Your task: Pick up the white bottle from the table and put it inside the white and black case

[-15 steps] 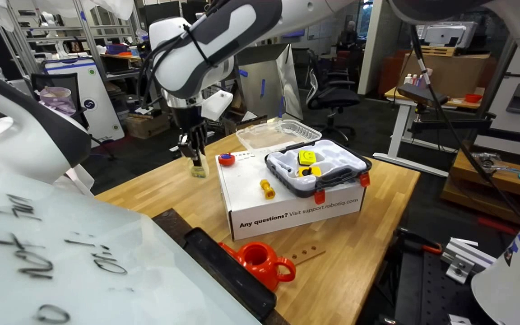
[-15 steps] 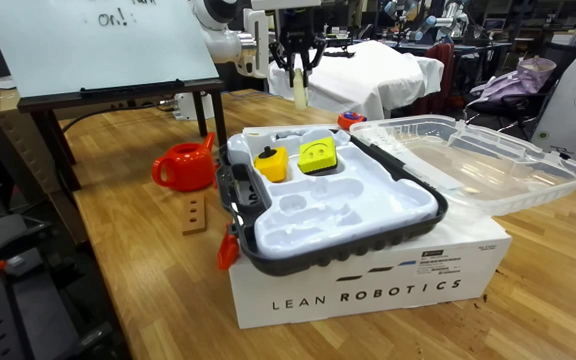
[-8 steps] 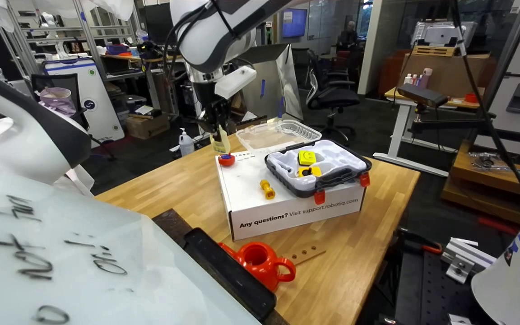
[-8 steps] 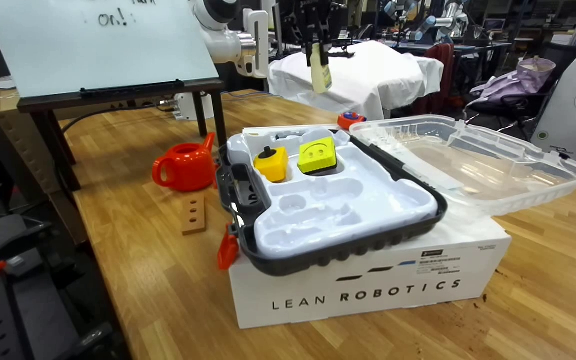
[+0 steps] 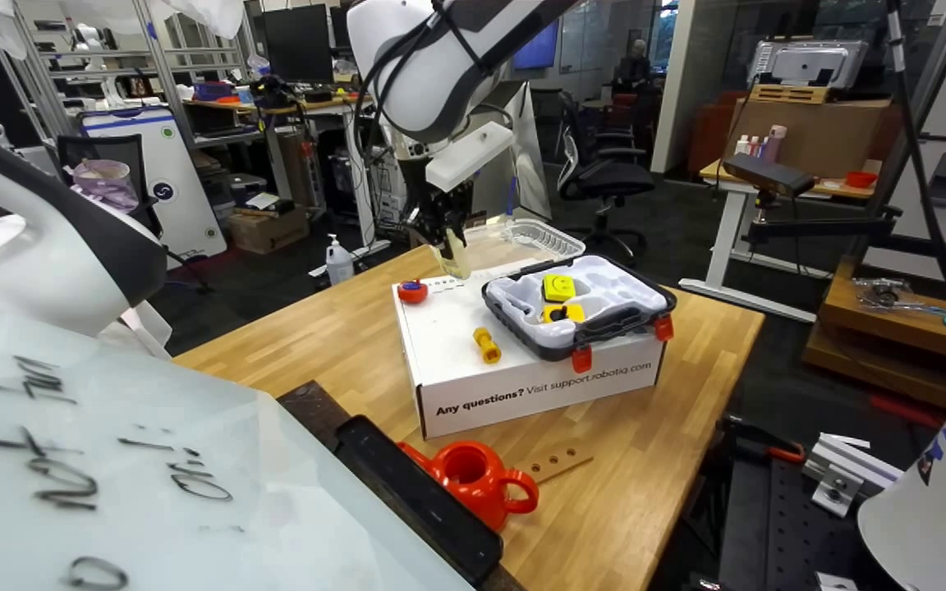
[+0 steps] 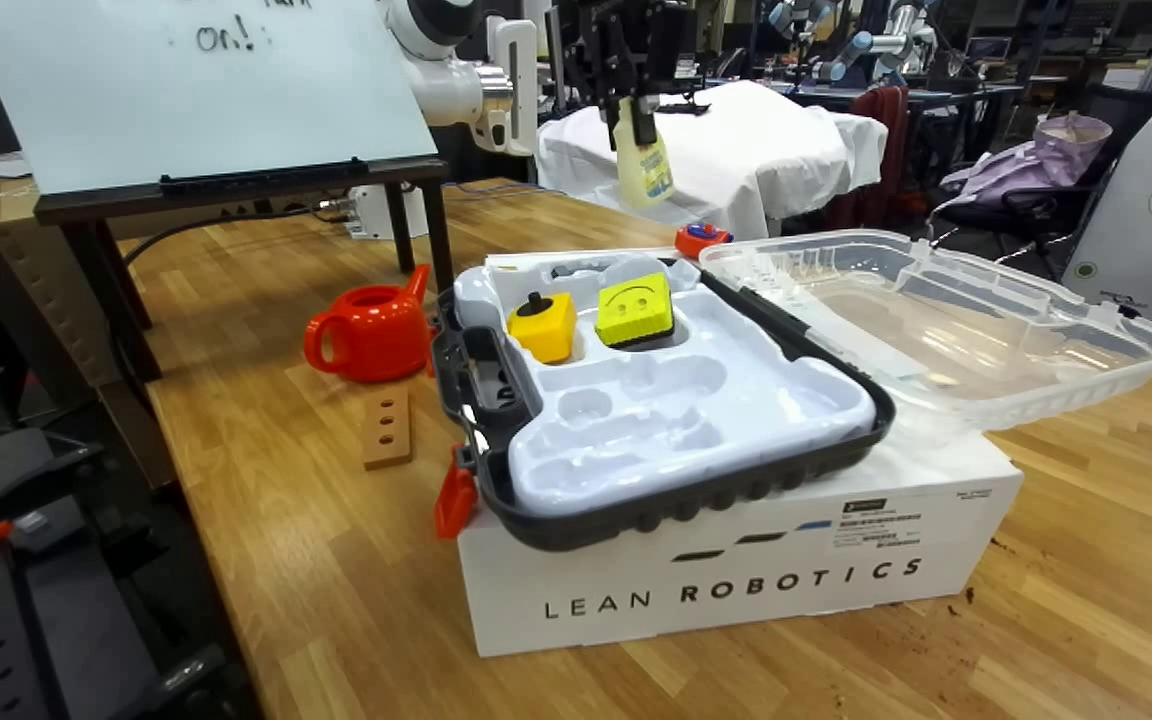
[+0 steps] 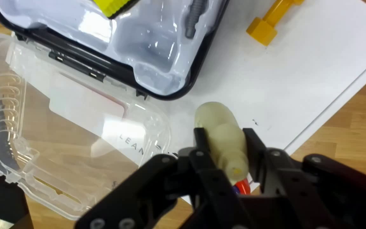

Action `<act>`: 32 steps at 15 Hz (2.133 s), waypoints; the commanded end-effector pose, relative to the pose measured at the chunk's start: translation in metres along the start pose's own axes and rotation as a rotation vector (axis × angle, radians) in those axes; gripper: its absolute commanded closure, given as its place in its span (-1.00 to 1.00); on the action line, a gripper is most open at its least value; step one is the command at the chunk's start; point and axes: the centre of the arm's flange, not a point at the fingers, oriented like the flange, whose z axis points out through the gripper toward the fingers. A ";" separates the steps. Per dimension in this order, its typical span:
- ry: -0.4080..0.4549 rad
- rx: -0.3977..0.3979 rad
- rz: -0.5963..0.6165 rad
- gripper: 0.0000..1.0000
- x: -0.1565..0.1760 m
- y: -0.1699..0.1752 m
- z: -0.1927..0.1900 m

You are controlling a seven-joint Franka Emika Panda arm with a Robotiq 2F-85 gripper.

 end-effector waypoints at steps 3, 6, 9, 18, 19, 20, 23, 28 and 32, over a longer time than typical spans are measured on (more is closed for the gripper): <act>-0.006 0.027 0.081 0.84 -0.044 0.010 -0.004; -0.014 0.078 0.108 0.84 -0.056 0.015 -0.004; -0.025 0.123 0.154 0.84 -0.066 0.025 0.001; -0.027 0.184 0.283 0.84 -0.083 0.070 0.019; -0.026 0.187 0.288 0.84 -0.084 0.072 0.020; -0.025 0.190 0.291 0.84 -0.085 0.074 0.021; -0.028 0.197 0.293 0.84 -0.086 0.075 0.024; -0.033 0.224 0.333 0.84 -0.091 0.085 0.033; -0.038 0.241 0.373 0.84 -0.095 0.097 0.040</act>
